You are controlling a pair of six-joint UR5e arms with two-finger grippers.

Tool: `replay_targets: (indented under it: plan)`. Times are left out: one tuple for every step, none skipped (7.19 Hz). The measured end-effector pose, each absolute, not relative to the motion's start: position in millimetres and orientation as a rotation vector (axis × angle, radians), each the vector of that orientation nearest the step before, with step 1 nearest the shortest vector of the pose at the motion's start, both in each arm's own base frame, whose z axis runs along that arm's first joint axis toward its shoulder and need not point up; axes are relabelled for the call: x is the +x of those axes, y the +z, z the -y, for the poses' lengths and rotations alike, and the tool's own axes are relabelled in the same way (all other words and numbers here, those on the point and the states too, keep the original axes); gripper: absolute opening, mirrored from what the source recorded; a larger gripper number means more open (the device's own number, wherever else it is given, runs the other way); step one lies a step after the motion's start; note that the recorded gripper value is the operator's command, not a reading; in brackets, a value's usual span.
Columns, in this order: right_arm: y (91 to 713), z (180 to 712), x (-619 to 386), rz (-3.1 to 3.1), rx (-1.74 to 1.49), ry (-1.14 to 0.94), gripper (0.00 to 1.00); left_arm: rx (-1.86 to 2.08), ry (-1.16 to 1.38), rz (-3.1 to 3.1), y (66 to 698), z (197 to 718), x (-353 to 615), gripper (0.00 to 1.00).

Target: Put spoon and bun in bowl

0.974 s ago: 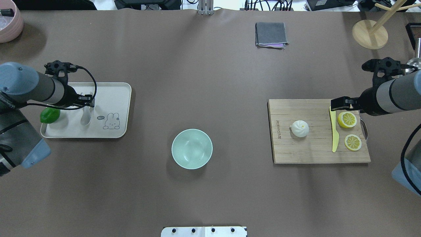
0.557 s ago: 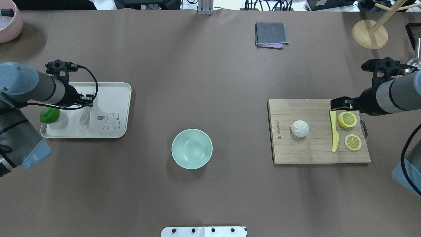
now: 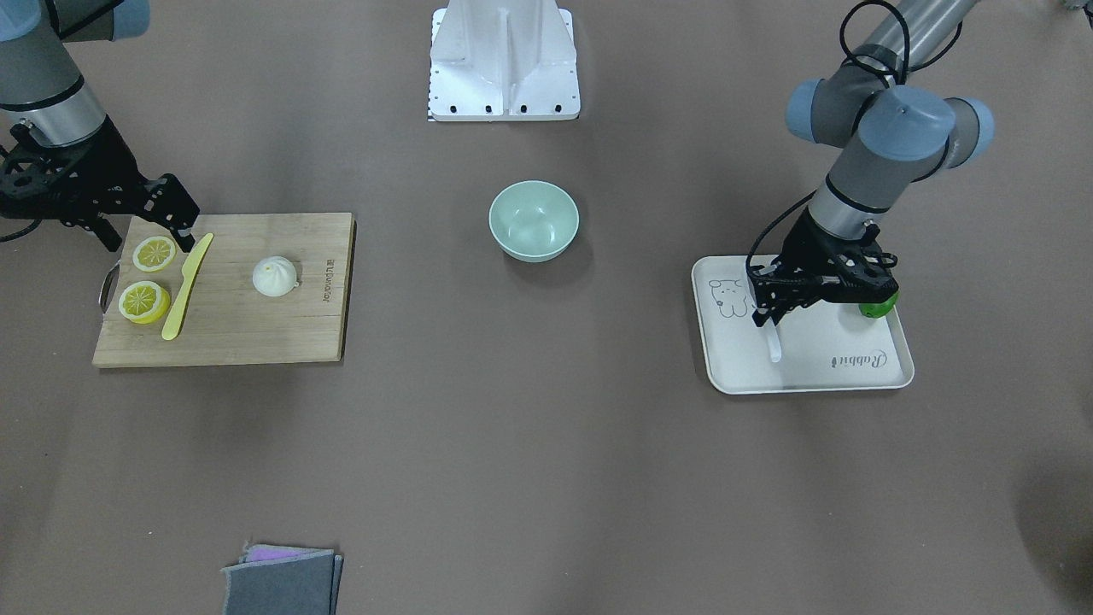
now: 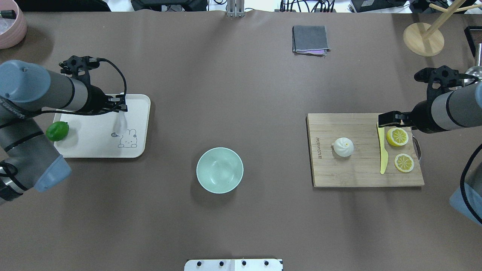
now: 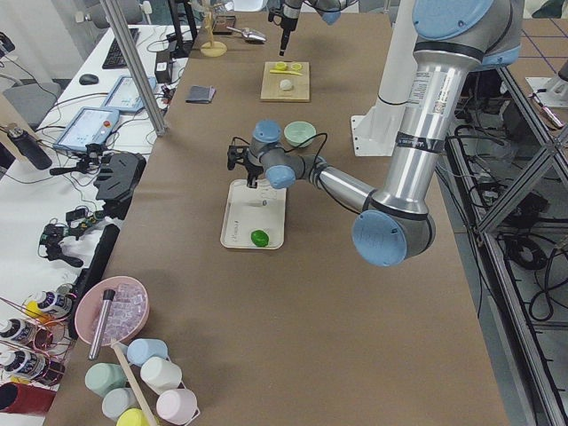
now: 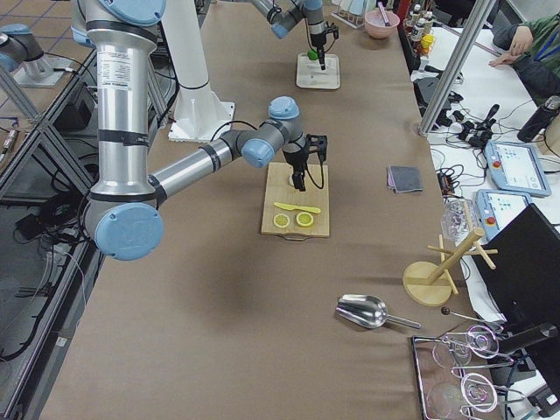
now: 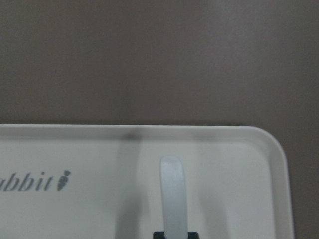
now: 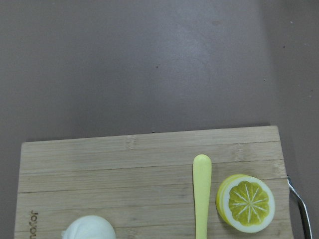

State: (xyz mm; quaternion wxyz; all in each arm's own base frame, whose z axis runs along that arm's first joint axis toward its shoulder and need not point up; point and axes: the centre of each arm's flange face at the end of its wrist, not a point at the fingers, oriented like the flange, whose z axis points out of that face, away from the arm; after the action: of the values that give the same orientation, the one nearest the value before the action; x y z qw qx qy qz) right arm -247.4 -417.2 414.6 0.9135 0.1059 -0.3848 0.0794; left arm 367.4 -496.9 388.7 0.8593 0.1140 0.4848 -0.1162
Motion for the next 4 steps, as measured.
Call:
replay_targets:
  plan:
    - [414.7, 417.0, -247.4, 0.793, 0.218, 0.163, 1.00, 0.231, -0.290, -1.062, 359.2, 479.2, 394.1, 0.00]
    - [414.9, 416.9, -247.3, 0.792, 0.218, 0.163, 1.00, 0.225, -0.322, -1.098, 334.2, 459.7, 424.6, 0.00]
    - [415.3, 416.8, -247.6, 0.791, 0.217, 0.163, 1.00, 0.219, -0.347, -1.129, 311.6, 441.6, 452.0, 0.00]
    - [415.5, 416.9, -247.8, 0.791, 0.217, 0.163, 1.00, 0.209, -0.367, -1.150, 286.3, 425.7, 476.7, 0.00]
